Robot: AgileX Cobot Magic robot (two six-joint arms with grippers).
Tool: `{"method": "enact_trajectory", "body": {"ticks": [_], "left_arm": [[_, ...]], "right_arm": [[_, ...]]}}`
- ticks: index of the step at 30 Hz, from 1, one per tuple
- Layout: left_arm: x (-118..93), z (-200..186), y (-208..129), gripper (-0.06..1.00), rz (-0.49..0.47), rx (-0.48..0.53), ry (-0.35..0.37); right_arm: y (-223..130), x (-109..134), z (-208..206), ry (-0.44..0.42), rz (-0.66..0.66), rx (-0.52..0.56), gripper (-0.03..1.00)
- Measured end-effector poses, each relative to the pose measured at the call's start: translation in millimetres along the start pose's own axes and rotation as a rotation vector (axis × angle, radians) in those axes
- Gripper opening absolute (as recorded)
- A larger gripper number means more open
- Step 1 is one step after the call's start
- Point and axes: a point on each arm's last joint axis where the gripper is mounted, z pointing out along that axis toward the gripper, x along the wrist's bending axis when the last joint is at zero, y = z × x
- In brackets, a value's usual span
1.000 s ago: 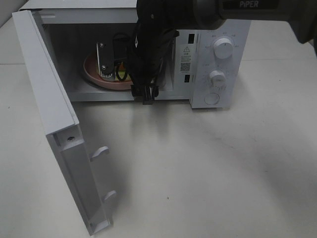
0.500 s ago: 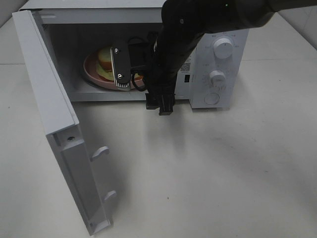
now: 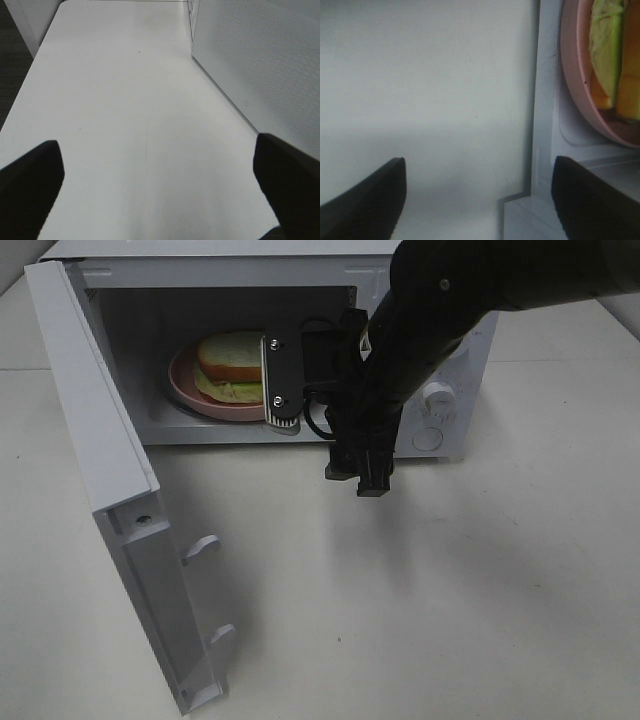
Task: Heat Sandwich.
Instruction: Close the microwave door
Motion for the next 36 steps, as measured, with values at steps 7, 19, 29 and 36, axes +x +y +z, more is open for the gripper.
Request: {"method": "enact_trajectory", "body": {"ticks": [7, 19, 29, 36], "left_arm": [[0, 0, 0, 0.97, 0.000, 0.000, 0.000], [0, 0, 0, 0.97, 0.000, 0.000, 0.000], [0, 0, 0, 0.97, 0.000, 0.000, 0.000], [0, 0, 0, 0.97, 0.000, 0.000, 0.000]], "right_arm": [[-13, 19, -18, 0.013, 0.059, 0.006, 0.77], [-31, 47, -46, 0.017, 0.135, 0.007, 0.77], [-48, 70, -75, -0.005, 0.384, -0.009, 0.76], [-57, 82, -93, -0.014, 0.562, -0.015, 0.76]]}}
